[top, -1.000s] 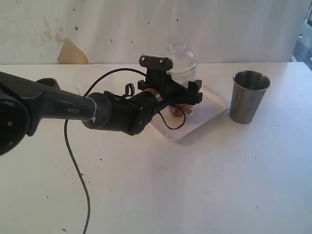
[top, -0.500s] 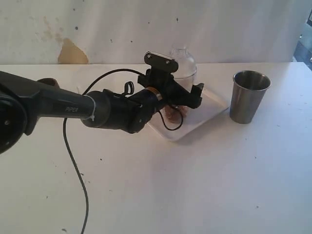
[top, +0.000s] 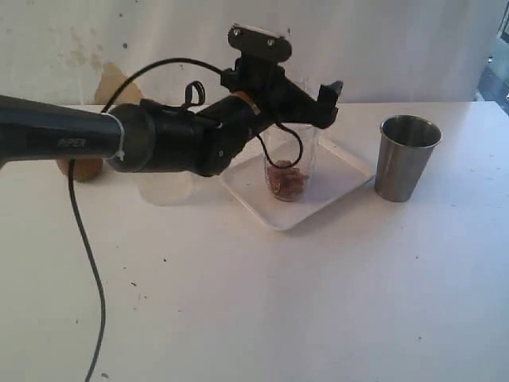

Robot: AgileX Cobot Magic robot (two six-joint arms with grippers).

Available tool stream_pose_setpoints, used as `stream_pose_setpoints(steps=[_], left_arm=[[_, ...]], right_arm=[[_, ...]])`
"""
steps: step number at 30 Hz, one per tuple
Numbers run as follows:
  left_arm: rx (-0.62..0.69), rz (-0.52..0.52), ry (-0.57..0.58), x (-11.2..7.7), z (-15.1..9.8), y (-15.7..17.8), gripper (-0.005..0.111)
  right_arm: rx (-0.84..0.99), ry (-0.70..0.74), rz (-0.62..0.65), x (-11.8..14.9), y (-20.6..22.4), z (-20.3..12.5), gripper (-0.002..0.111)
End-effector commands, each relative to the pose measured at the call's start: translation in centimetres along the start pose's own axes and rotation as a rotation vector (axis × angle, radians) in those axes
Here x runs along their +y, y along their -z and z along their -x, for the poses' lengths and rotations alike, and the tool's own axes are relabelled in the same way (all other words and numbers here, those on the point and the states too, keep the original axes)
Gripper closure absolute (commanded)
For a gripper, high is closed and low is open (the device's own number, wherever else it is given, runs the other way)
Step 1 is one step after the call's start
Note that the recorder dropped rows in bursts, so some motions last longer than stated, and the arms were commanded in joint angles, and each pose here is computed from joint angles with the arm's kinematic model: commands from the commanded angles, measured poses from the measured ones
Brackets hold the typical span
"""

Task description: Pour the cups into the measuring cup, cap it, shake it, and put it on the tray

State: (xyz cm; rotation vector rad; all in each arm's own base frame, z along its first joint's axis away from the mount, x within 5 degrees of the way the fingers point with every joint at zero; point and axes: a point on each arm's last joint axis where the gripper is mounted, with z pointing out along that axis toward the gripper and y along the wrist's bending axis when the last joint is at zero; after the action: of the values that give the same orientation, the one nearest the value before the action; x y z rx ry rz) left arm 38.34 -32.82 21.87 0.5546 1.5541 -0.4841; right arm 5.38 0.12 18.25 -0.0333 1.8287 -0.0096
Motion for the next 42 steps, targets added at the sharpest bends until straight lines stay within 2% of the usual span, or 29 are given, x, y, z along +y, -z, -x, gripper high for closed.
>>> stream_pose_setpoints(steps=[1,5,7,9,13,14,17,20,26,35,42], left_arm=[[-0.085,-0.004,-0.025,0.0,5.0,1.5,0.002],[-0.077,-0.015,-0.093,0.1,9.0,3.5,0.002],[-0.069,-0.022,-0.101,0.2,10.8,4.7,0.012],[-0.059,-0.03,-0.099,0.2,12.6,5.9,0.033],[0.001,-0.057,-0.096,0.3,16.1,9.1,0.102],[0.024,-0.066,-0.104,0.3,16.9,10.1,0.105],[0.07,-0.086,-0.104,0.4,19.2,13.0,0.105],[0.072,-0.091,-0.106,0.6,20.3,15.9,0.107],[-0.079,-0.064,-0.094,1.2,21.5,22.5,0.107],[-0.178,-0.047,-0.046,1.8,18.8,30.8,0.107],[-0.175,-0.049,-0.005,2.0,14.7,36.0,0.107]], right_arm=[[-0.009,-0.003,-0.003,0.0,0.0,0.0,0.108],[-0.009,-0.005,-0.002,0.0,0.0,0.0,0.108],[-0.009,-0.005,-0.002,0.0,0.0,0.0,0.108],[-0.009,-0.005,-0.002,0.0,0.0,0.0,0.108],[-0.009,-0.005,-0.002,0.0,0.0,0.0,0.108],[-0.009,-0.005,-0.002,0.0,0.0,0.0,0.108],[-0.009,-0.005,-0.002,0.0,0.0,0.0,0.108],[-0.009,-0.005,-0.002,0.0,0.0,0.0,0.108],[-0.009,-0.005,-0.002,0.0,0.0,0.0,0.108],[-0.009,-0.005,-0.002,0.0,0.0,0.0,0.108],[-0.009,-0.005,-0.002,0.0,0.0,0.0,0.108]])
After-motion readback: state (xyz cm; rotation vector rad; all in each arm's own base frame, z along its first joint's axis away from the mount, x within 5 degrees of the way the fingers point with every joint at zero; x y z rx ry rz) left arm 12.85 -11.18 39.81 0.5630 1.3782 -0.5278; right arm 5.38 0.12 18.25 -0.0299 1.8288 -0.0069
